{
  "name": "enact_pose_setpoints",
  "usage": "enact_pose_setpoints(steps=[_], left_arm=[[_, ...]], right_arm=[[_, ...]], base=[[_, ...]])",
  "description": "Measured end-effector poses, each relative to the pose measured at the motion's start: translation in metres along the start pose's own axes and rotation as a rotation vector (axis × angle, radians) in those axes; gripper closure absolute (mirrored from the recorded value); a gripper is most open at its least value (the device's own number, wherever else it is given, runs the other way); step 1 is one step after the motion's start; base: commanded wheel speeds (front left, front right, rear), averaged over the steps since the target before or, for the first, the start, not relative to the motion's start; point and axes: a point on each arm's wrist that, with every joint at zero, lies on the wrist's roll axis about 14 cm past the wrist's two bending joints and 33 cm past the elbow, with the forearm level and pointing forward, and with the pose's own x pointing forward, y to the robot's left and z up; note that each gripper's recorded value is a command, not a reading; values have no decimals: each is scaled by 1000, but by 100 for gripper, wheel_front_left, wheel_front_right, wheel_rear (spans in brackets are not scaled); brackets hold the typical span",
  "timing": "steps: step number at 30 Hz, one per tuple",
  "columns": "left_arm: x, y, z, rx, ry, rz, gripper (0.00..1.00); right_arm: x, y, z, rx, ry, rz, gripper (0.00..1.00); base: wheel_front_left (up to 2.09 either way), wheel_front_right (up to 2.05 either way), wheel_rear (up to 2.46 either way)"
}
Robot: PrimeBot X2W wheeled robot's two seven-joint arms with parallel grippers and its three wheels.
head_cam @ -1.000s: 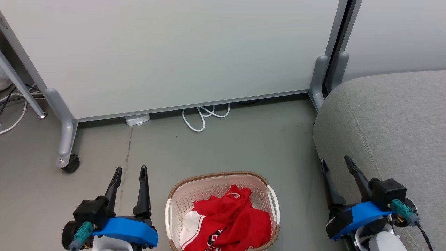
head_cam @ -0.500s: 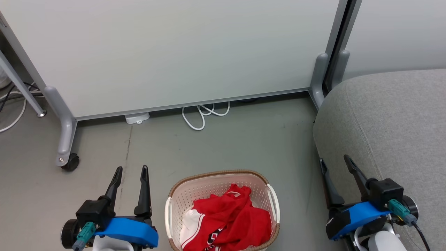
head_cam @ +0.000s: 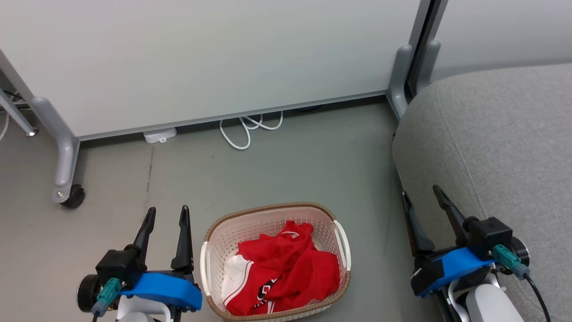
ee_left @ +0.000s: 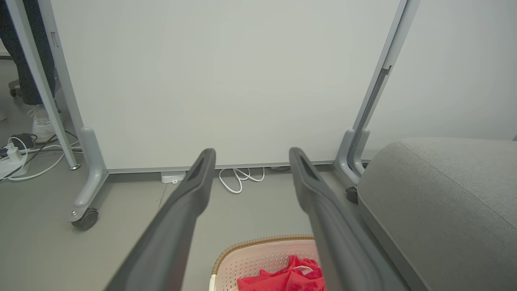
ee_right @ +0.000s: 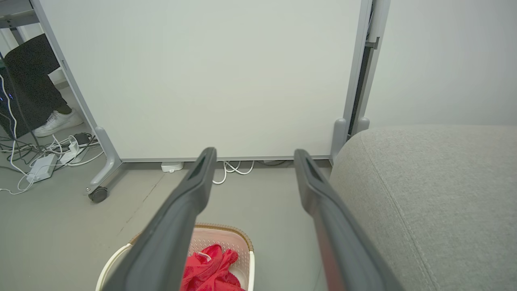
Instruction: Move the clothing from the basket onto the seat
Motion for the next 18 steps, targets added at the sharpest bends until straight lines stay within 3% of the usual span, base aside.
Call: enact_pose_setpoints(steps=[11, 18], left_arm=[[50, -8, -55, 13, 149, -76, 0], [85, -24, -120, 41, 304, -187, 0]], right_arm=[[38, -11, -12, -5, 10, -2, 0], [64, -28, -38, 16, 43, -28, 0]], base=[[0, 0, 0], [0, 0, 0]])
